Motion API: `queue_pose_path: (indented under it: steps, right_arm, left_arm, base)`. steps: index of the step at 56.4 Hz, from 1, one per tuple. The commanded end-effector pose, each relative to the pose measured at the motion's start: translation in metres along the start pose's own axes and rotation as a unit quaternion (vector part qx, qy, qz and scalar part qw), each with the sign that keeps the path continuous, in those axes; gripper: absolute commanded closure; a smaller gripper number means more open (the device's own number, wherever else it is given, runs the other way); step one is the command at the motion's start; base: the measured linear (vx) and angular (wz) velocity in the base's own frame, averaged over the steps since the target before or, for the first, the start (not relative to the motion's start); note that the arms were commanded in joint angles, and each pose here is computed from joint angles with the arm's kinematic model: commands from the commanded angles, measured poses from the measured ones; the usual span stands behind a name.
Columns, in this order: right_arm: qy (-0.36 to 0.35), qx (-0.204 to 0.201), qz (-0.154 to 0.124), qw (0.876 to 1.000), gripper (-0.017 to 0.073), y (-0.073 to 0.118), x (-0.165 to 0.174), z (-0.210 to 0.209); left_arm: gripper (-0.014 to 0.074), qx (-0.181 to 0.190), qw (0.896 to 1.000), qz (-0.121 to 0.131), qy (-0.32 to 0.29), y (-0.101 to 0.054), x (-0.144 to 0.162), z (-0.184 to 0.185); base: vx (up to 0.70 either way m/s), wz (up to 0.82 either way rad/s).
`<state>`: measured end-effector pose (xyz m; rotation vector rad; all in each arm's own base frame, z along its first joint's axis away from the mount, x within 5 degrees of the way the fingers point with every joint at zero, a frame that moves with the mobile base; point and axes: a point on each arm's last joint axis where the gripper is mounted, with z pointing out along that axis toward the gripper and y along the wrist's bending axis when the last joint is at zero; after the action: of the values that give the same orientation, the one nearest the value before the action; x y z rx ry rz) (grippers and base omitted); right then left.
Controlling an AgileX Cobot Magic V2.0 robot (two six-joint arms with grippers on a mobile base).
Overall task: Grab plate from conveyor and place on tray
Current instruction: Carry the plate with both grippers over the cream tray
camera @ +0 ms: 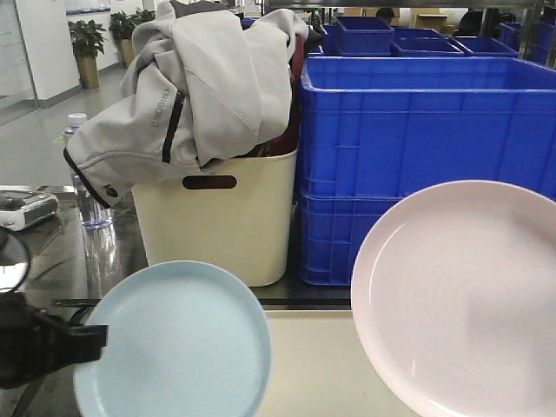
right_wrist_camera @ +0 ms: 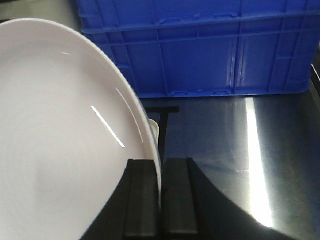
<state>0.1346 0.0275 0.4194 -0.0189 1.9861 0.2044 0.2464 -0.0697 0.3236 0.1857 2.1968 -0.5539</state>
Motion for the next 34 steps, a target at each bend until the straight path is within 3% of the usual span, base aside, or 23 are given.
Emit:
queue_pose_path:
  steps: [1,10,18,34]
  right_arm:
    - [-0.063,-0.008,0.001,0.998,0.0568,0.002,-0.017,-0.009]
    - [-0.06,-0.008,0.021,0.998,0.0568,0.001,-0.017,-0.009]
    - [-0.059,-0.008,0.027,0.998,0.0568,0.001,-0.017,-0.009]
    - [-0.042,-0.004,0.027,0.999,0.0568,0.001,-0.014,-0.007]
  left_arm:
    - [0.0596,0.047,0.998,0.003,-0.034,-0.012,-0.023,0.017]
    - [0.0551,0.085,0.996,0.008,-0.011,-0.017,-0.028,0.06]
    - [0.044,0.103,0.994,0.013,0.021,-0.021,-0.022,0.08]
    - [0.0194,0.092,0.996,0.016,0.014,-0.021,-0.022,0.084]
  base:
    - [0.0,0.0]
    - [0.0,0.0]
    - [0.0,0.0]
    - [0.0,0.0]
